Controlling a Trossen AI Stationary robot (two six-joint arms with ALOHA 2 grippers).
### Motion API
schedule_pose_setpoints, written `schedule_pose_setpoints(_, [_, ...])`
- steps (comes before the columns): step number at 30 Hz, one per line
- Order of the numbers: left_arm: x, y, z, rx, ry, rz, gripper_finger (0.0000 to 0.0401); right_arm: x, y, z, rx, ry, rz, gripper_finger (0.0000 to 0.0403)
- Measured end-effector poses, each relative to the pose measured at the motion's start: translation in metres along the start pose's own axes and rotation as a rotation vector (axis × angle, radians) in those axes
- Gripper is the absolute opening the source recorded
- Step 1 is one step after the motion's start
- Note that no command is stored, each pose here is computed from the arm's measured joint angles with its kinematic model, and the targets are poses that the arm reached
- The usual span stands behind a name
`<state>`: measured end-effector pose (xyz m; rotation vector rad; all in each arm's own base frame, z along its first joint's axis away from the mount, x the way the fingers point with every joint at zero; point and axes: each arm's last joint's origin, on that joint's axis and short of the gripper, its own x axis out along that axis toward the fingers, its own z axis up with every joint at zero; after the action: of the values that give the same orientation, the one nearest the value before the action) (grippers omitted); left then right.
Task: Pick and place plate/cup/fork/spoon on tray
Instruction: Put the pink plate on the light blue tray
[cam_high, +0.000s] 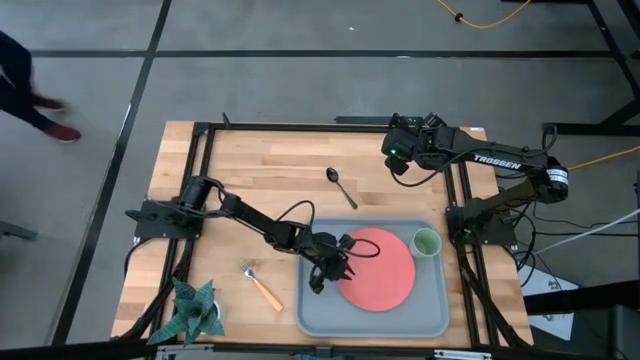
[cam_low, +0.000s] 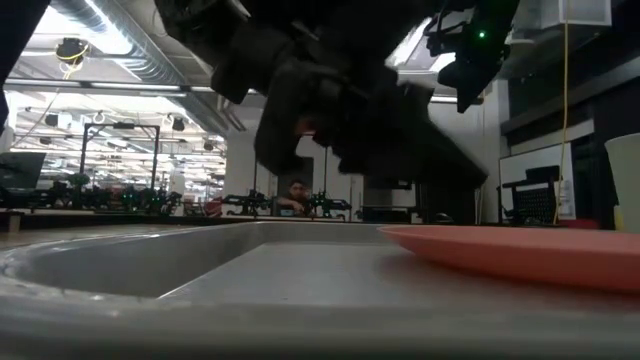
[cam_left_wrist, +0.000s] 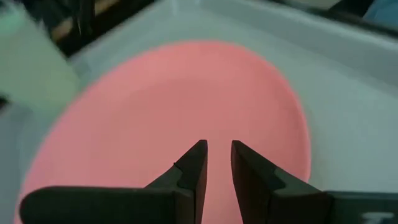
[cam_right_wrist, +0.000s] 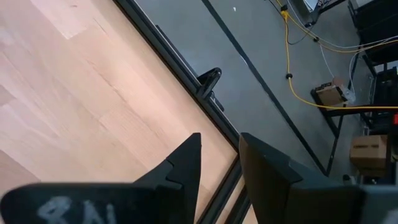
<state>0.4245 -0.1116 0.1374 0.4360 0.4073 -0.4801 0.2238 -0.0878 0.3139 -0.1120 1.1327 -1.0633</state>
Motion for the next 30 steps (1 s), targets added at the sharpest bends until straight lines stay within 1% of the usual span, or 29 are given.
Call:
schedule_pose_setpoints(3, [0.0, 0.0, -0.003, -0.056, 0.03, -0.007, 0.0065, 0.0, 0.0, 0.0, 0.0, 0.0, 0.0, 0.0115])
schedule_pose_setpoints(8, [0.0, 0.0, -0.006, -0.074, 0.06, -0.004, 0.0065, 0.0, 0.0, 0.0, 0.0, 0.001, 0.004, 0.0115])
schedule_pose_setpoints(12, [-0.001, -0.002, -0.012, -0.193, 0.111, -0.031, 0.0065, 0.0, 0.0, 0.0, -0.001, 0.003, 0.01, 0.0115])
schedule_pose_setpoints(14, [-0.001, -0.003, -0.012, -0.227, 0.12, -0.034, 0.0065, 0.0, 0.0, 0.0, -0.001, 0.003, 0.009, 0.0115])
schedule_pose_setpoints(19, [0.0, -0.007, -0.01, -0.23, 0.125, -0.023, 0.0065, 0.0, 0.0, 0.0, -0.005, 0.003, 0.009, 0.0115])
schedule_pose_setpoints(25, [-0.001, -0.009, -0.013, -0.297, 0.161, -0.035, 0.0065, 0.0, 0.0, 0.0, -0.005, 0.004, 0.009, 0.0115])
schedule_pose_setpoints(30, [-0.001, -0.011, -0.013, -0.329, 0.171, -0.035, 0.0065, 0.0, 0.0, 0.0, -0.005, 0.004, 0.009, 0.0115])
